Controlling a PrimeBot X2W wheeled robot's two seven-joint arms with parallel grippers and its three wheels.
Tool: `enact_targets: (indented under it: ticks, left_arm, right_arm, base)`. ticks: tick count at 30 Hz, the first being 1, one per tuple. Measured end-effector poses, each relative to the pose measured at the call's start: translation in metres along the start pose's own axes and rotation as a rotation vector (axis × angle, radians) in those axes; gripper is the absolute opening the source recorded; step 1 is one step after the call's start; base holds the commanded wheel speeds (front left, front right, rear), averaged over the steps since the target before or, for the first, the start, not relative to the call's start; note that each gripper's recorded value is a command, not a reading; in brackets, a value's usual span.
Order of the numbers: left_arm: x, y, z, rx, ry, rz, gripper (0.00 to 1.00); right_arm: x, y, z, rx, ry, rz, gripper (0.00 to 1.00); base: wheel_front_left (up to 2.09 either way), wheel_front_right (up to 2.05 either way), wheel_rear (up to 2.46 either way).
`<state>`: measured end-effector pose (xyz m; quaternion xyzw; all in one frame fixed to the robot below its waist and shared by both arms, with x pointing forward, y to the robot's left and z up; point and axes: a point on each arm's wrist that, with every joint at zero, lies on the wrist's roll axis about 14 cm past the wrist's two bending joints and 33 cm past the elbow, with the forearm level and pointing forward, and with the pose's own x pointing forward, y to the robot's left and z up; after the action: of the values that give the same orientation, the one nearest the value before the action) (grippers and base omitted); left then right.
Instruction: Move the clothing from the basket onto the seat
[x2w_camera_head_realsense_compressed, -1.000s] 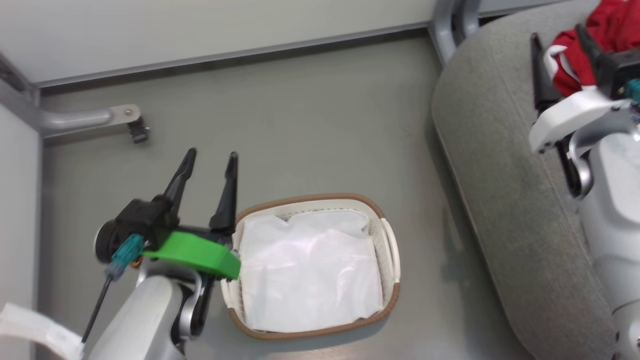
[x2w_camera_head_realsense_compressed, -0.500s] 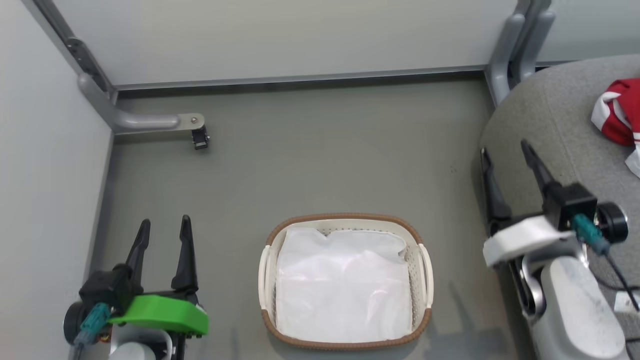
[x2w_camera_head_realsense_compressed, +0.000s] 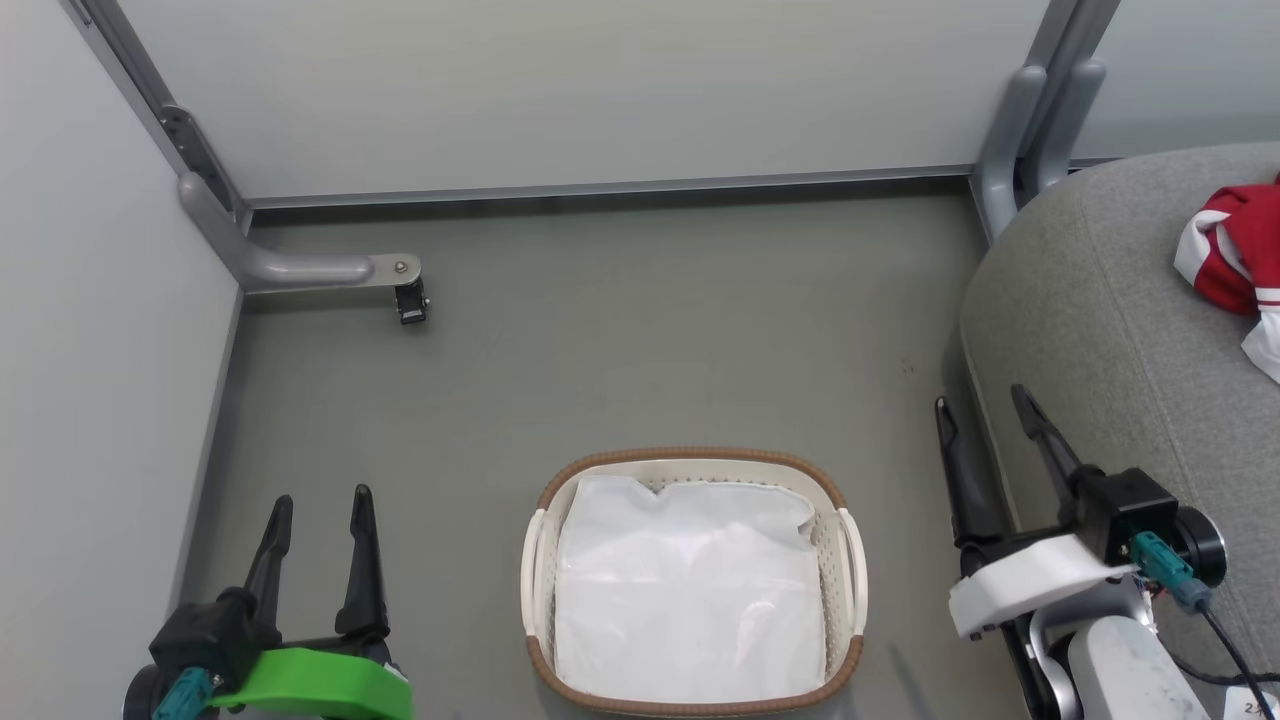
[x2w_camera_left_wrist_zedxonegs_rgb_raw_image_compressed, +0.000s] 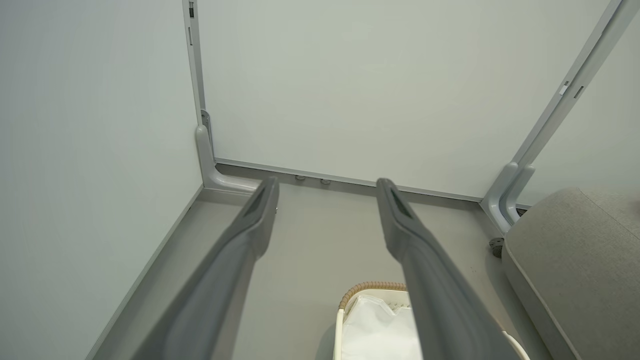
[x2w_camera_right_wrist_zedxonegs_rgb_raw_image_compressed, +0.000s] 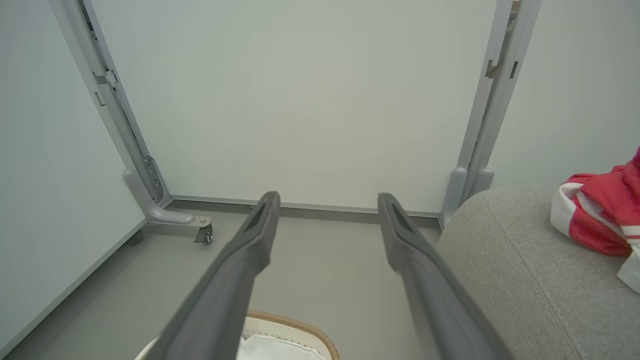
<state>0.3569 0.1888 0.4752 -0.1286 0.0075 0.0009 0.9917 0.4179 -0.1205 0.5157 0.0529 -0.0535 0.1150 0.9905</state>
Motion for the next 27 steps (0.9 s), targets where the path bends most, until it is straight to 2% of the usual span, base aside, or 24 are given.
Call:
enact_targets:
  ticks: [17, 27]
  left_arm:
    - [-0.011, -0.005, -0.003, -0.005, 0.001, -0.016, 1.0]
    - [-0.014, -0.004, -0.007, 0.0, 0.011, -0.012, 1.0]
  right_arm:
    - [-0.027, 0.006, -0.01, 0.034, 0.042, -0.002, 1.0]
    - [-0.029, 0.008, -0.008, 0.039, 0.035, 0.001, 1.0]
  base:
    - [0.0, 0.0, 0.0]
    - [0.0, 0.0, 0.0]
